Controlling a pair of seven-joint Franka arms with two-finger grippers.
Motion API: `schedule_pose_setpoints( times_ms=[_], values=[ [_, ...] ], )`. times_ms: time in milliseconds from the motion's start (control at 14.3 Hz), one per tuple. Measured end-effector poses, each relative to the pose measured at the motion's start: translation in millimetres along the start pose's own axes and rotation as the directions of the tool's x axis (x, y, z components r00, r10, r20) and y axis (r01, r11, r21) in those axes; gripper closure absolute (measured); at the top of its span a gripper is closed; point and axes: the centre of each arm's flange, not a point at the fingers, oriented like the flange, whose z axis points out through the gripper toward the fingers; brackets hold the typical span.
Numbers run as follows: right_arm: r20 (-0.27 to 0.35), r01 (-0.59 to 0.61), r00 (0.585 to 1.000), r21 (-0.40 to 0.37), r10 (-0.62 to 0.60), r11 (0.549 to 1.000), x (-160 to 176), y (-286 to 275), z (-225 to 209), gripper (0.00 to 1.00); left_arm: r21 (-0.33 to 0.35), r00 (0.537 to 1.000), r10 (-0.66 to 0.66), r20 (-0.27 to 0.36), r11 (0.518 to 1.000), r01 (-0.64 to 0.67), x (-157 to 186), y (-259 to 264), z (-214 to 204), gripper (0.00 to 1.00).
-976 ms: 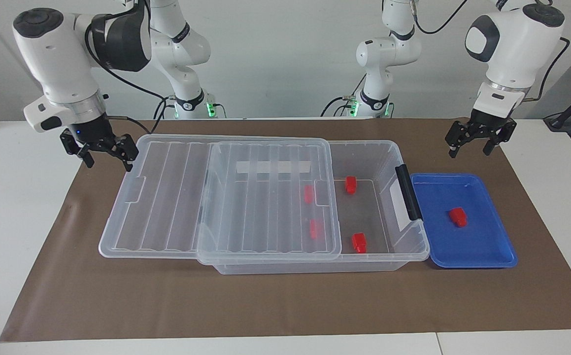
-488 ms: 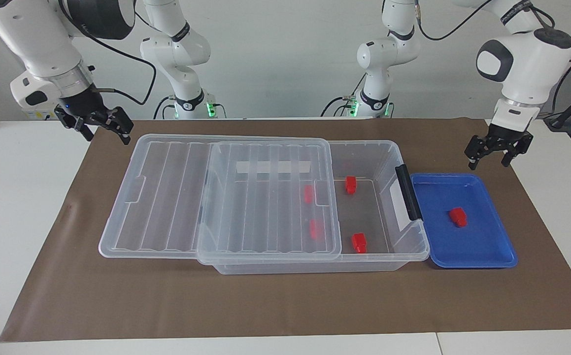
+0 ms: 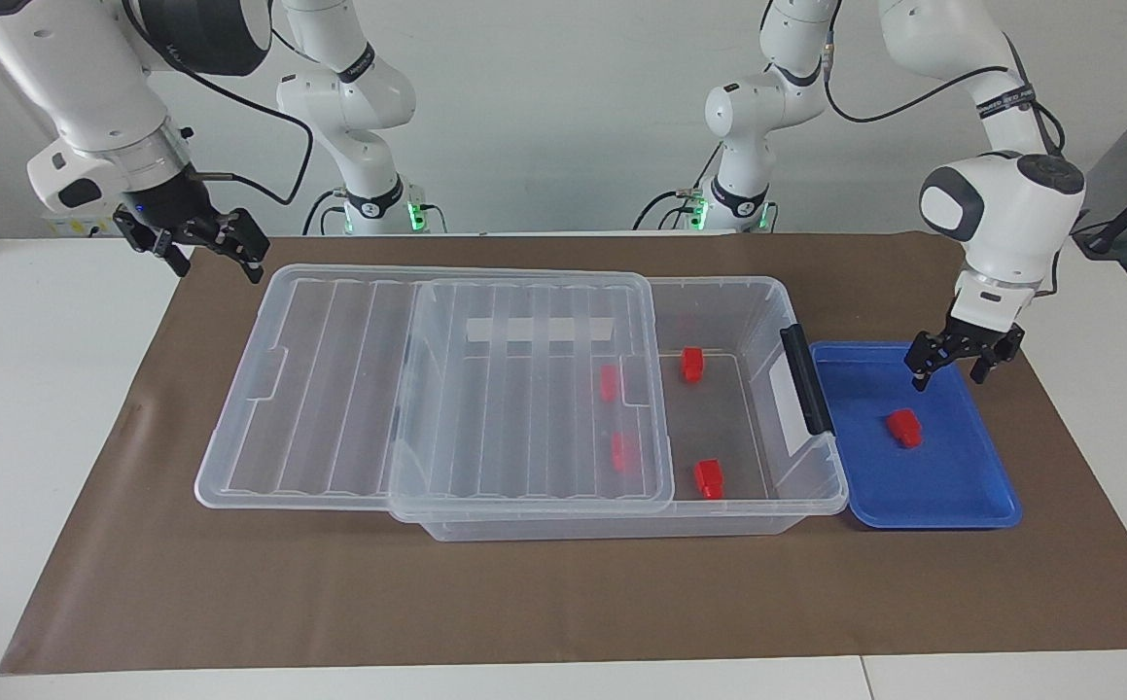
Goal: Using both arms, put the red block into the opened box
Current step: 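Grasp the red block in the blue tray with the left gripper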
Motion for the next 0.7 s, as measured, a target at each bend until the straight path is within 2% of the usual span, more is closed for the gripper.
schedule_pose_setpoints(
  times_ms=[697],
  values=[
    [0.000,0.001,1.000,0.000,-0.001,1.000,0.0,-0.3,0.0,0.00,-0.015,0.999,-0.002,-0.032,1.000,0.001,-10.3,6.5,99.6,0.00]
  ],
)
